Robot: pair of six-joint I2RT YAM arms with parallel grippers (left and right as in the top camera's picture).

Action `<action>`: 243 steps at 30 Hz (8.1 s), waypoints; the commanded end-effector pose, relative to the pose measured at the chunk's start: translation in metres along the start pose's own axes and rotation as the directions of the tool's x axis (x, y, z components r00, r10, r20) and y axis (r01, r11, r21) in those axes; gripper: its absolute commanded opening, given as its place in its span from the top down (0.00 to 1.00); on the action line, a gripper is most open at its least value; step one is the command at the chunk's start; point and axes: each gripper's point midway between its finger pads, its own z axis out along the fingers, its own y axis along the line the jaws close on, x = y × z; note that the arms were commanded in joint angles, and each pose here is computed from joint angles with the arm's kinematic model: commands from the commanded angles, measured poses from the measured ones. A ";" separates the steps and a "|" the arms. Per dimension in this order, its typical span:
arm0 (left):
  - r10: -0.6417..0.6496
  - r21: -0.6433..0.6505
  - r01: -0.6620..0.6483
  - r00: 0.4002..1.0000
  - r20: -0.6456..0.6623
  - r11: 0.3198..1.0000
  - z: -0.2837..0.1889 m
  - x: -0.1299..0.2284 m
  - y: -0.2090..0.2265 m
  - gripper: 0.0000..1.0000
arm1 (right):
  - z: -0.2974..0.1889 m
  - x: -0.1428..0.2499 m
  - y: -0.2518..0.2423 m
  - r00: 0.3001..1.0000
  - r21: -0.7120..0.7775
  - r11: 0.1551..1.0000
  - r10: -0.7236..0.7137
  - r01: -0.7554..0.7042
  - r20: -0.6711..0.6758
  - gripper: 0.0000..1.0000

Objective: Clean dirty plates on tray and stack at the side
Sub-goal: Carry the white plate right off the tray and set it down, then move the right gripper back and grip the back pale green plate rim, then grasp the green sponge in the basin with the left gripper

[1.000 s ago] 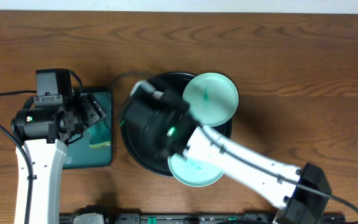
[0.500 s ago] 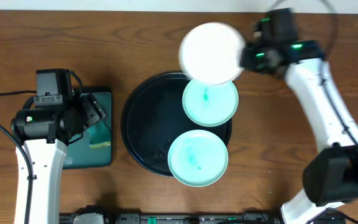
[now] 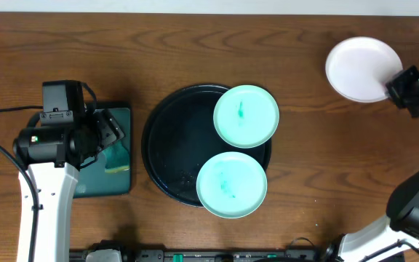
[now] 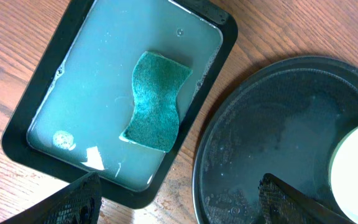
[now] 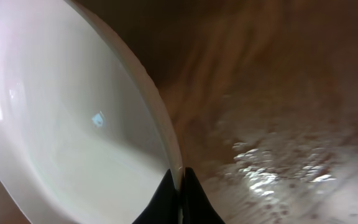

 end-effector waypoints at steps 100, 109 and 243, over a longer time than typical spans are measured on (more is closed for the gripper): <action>0.006 -0.013 -0.006 1.000 0.000 1.000 0.000 -0.001 0.002 0.18 | 0.135 0.244 0.108 0.595 -0.180 0.697 -0.696 0.694 -0.401 0.99; 0.005 -0.013 -0.005 1.000 0.001 1.000 0.000 -0.001 0.002 0.19 | 0.108 0.268 0.134 0.531 -0.275 0.626 -0.772 0.730 -0.349 0.99; 0.173 0.114 -0.219 0.931 0.320 0.969 0.015 -0.034 -0.005 0.93 | 0.137 0.358 0.134 0.435 -0.279 0.589 -0.776 0.759 -0.456 0.99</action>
